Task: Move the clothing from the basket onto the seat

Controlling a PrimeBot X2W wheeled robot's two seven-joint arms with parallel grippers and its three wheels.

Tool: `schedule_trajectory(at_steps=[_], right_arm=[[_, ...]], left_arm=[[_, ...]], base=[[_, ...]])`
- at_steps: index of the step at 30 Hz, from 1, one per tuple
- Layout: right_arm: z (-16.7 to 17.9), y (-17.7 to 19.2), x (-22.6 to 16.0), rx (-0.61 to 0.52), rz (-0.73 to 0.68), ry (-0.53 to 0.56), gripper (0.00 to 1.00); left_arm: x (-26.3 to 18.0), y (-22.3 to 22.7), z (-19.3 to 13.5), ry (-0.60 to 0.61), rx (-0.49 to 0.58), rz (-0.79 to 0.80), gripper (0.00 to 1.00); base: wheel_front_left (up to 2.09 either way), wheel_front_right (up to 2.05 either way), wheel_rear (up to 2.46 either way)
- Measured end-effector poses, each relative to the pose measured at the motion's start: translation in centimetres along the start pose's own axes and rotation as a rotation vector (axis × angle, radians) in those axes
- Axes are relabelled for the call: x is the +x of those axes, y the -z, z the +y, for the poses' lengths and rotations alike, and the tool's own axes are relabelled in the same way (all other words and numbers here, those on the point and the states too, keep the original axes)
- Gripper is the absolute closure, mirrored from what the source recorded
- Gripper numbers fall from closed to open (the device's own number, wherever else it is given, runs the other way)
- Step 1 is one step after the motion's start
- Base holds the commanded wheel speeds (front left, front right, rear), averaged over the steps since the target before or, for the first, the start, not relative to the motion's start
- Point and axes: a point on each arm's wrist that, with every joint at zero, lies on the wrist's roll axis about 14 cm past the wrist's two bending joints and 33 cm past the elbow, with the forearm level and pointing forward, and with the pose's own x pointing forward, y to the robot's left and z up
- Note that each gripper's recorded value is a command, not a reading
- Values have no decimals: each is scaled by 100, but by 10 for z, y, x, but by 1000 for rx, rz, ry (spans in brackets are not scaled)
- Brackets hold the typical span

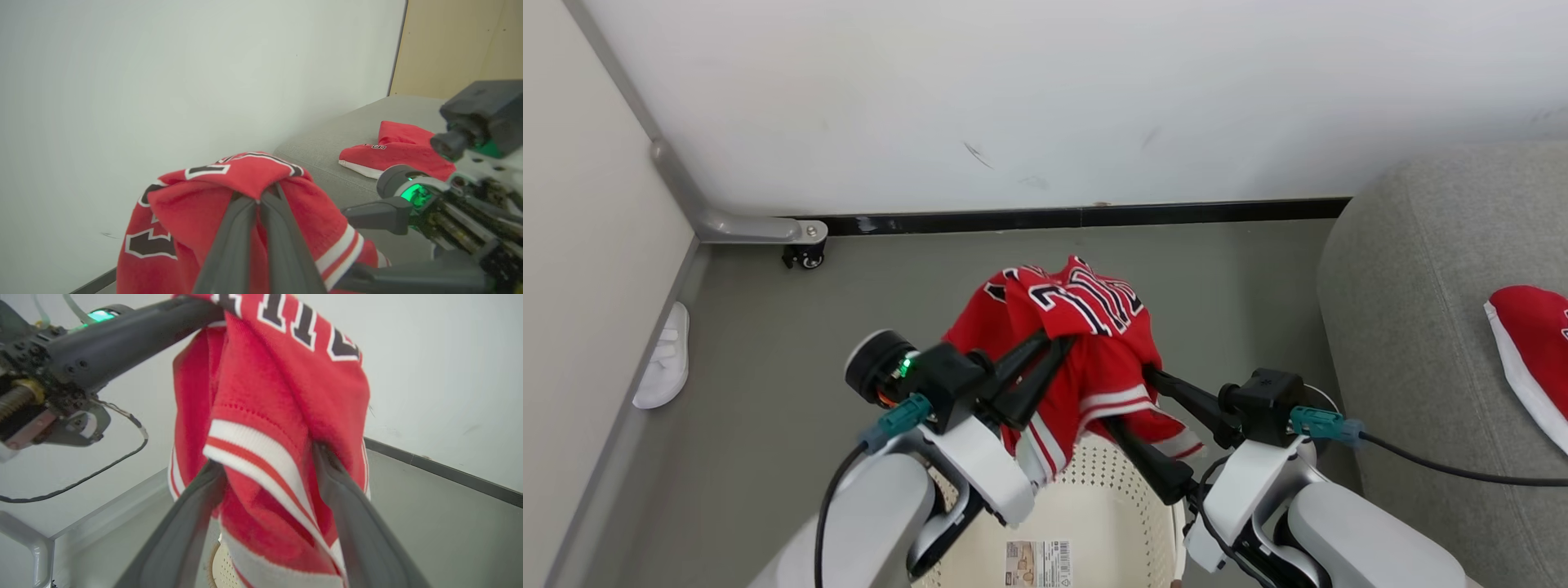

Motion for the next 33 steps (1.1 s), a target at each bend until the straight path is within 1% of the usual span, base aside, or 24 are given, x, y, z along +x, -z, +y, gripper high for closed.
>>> schedule_trajectory(at_steps=[6,7,8,9,10,21,28,32,33], right_arm=[[2,6,2,12,20,-3,0],[2,7,2,12,24,-5,25],[3,8,2,13,26,-8,56],[4,8,3,16,27,-10,63],[6,8,4,17,27,-14,100],[11,8,9,31,30,-29,100],[2,-1,12,23,6,-10,100],[-8,-5,10,24,-6,21,100],[-12,-6,9,22,-8,30,100]], left_arm=[[-6,2,-10,12,-12,11,100],[-8,2,-11,13,-14,14,100],[-9,3,-12,13,-16,19,100],[-9,2,-13,14,-18,17,100],[-10,1,-13,14,-16,15,100],[-18,-4,-10,-8,-21,17,100],[-22,3,-3,-30,-43,39,100],[-22,7,-2,-29,-49,54,72],[-22,9,-2,-30,-54,56,72]], base=[[0,0,0],[0,0,0],[0,0,0],[0,0,0],[0,0,0],[0,0,0],[0,0,0],[0,0,0],[0,0,0]])
